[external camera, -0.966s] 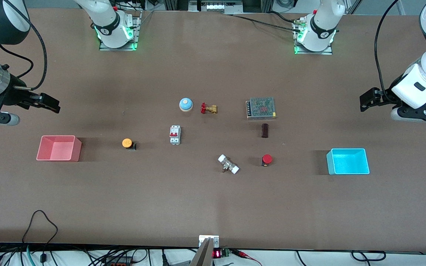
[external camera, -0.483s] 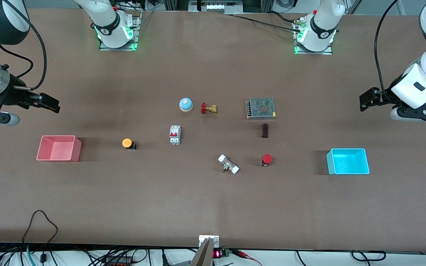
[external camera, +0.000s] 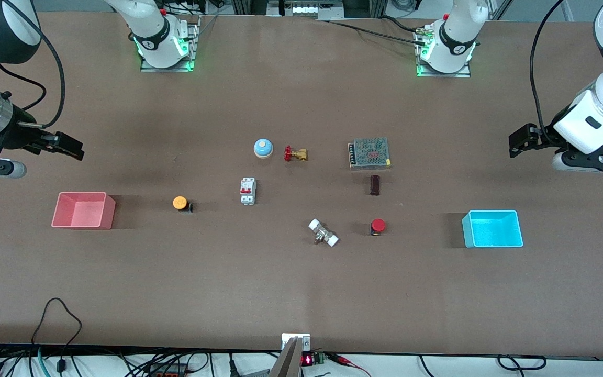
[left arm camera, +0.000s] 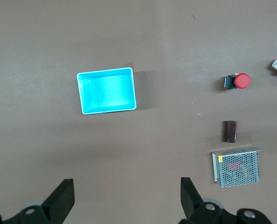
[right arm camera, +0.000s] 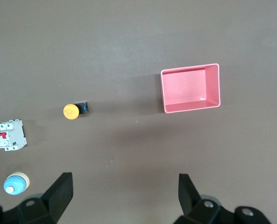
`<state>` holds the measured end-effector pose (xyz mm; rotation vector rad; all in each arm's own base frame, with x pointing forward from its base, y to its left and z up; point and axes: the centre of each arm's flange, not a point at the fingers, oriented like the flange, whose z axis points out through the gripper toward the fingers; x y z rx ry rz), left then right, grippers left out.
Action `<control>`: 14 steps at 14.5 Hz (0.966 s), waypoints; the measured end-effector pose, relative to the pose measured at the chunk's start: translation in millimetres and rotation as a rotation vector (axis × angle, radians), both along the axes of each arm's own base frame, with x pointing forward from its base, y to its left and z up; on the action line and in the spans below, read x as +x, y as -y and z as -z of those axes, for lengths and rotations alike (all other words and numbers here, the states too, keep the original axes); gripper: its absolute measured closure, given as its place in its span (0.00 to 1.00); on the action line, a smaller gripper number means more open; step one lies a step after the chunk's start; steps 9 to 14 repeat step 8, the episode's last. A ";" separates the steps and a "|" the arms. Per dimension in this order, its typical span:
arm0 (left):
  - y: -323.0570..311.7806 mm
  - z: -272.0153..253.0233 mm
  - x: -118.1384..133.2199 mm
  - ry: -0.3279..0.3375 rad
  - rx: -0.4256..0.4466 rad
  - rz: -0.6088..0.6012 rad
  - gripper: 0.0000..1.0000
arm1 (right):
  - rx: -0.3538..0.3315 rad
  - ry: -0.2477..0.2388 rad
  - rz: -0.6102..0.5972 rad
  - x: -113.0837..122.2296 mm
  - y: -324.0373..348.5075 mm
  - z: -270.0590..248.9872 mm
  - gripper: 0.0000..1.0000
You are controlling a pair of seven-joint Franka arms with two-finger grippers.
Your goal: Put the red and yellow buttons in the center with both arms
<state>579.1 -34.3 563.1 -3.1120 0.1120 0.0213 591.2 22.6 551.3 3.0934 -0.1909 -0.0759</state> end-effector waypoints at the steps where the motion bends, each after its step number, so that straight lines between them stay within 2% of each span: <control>1: 0.0 0.0 0.0 0.000 0.000 0.000 0.00 | 0.000 0.000 0.000 0.0 0.1 0.0 0.00; 14: 0.0 0.1 -0.1 -0.001 0.000 0.000 0.00 | -0.001 -0.001 0.004 0.0 2.4 0.1 0.00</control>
